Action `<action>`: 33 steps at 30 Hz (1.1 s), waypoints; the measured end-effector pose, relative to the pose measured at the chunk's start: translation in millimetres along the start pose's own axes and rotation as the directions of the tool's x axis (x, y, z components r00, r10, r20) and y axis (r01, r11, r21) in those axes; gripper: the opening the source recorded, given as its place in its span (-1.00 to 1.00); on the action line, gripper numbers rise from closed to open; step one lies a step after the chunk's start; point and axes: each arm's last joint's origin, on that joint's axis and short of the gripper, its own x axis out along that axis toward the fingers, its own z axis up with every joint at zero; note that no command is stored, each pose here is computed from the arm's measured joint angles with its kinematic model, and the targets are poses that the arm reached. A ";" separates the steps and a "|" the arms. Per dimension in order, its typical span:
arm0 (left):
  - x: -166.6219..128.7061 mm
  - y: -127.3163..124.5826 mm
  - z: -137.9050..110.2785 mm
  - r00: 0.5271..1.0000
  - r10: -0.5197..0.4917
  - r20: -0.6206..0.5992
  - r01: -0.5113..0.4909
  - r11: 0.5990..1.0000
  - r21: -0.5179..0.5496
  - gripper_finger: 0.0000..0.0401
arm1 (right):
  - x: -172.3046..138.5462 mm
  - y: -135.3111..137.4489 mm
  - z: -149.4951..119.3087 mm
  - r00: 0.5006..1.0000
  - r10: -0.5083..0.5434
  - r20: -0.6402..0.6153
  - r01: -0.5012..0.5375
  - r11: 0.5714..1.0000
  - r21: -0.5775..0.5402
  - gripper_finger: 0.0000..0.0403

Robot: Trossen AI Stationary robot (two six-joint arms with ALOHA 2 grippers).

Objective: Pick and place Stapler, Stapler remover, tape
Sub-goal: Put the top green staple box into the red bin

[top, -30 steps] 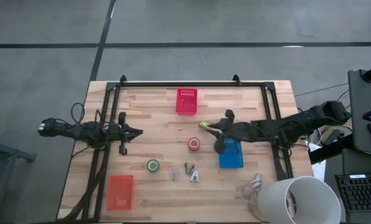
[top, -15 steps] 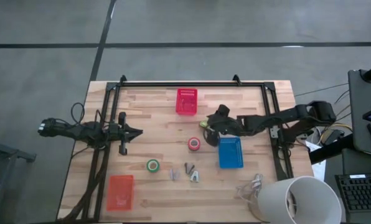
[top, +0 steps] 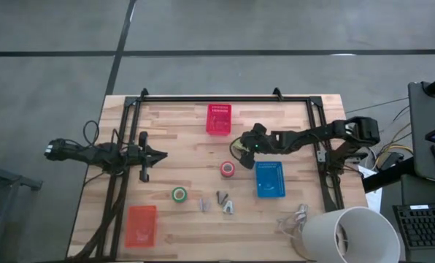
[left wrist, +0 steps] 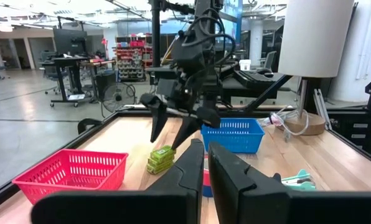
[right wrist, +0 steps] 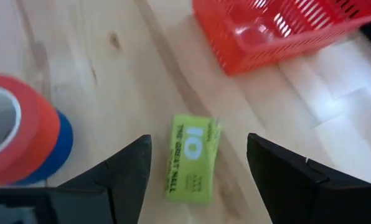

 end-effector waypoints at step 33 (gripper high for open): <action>0.0 0.0 0.0 1.000 0.000 0.000 0.000 1.000 0.000 -0.87 | 8.7 -2.8 -3.6 1.000 -0.004 -0.014 0.005 0.998 0.060 0.13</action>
